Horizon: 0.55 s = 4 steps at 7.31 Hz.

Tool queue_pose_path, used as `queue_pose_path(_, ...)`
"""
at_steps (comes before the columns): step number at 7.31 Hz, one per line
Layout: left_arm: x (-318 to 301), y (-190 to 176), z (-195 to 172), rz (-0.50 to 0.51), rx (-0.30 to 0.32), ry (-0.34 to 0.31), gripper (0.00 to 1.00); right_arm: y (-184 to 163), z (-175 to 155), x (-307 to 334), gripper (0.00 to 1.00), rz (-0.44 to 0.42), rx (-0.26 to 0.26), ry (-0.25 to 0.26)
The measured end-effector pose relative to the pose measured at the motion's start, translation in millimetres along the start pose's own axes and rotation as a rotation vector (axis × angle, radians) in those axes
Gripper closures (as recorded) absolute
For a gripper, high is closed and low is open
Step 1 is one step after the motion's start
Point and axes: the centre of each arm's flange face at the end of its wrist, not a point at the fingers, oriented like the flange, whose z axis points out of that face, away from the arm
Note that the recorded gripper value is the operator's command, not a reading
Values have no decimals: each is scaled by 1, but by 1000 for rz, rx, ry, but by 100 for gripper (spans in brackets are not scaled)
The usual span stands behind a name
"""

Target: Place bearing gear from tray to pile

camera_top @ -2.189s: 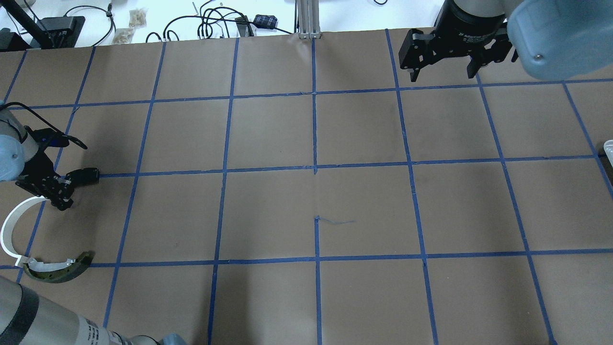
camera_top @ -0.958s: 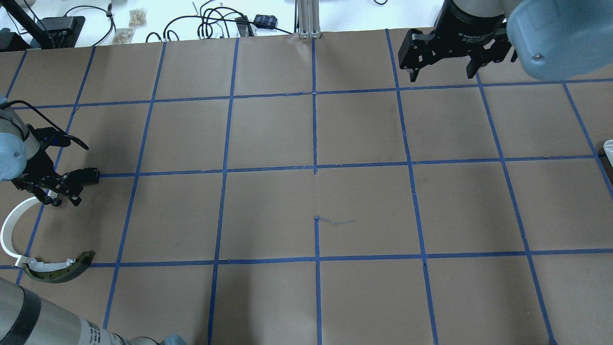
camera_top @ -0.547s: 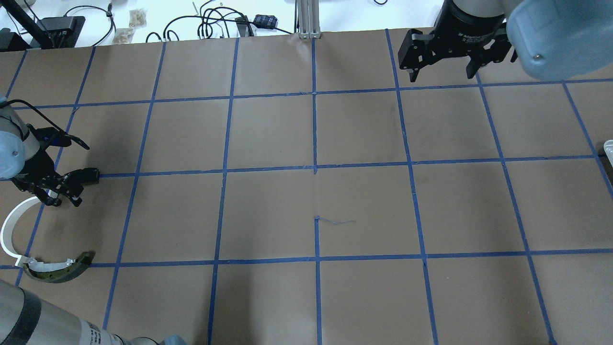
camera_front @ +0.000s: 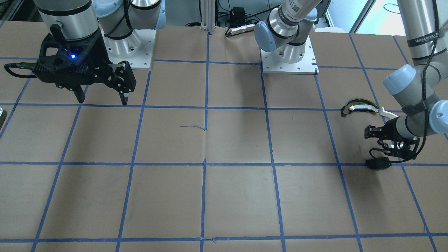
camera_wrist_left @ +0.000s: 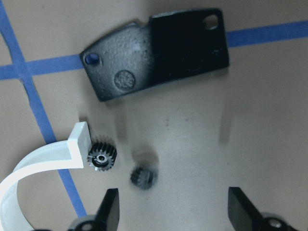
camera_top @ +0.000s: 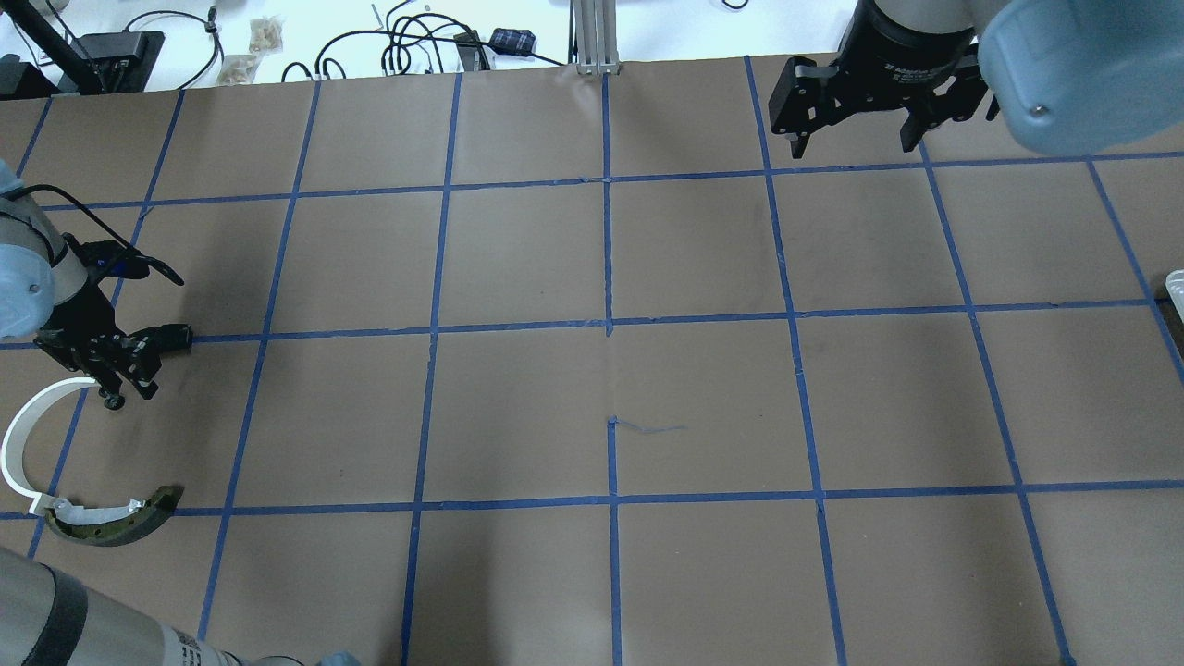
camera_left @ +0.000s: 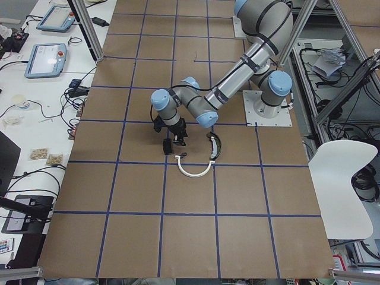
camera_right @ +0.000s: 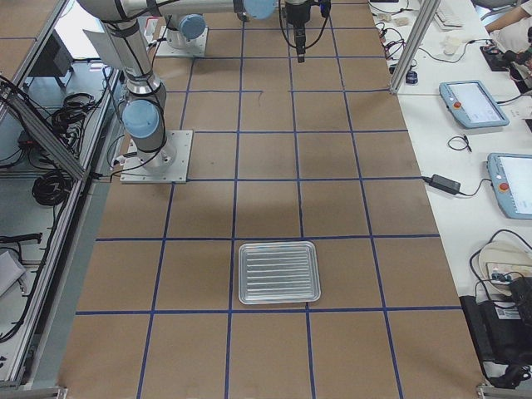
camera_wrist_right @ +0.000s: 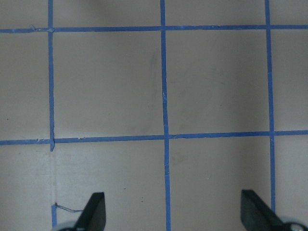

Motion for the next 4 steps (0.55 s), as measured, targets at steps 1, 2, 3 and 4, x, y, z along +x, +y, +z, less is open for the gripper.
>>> queue_pose_path(1, 6, 0, -8, 11, -3, -5, 15, 0, 0, 0, 0, 0, 0, 0)
queue_pose_path(2, 10, 0, -22, 17, 7, -13, 2, 0, -1, 0, 0, -1, 1, 1)
queue_pose_path(3, 19, -2, -47, 22, 36, -37, 0, 1, -1, 0, 0, -1, 1, 1)
queue_pose_path(4, 41, -11, -78, 18, 69, -69, 0, 1, -1, -1, 0, -1, 1, 0)
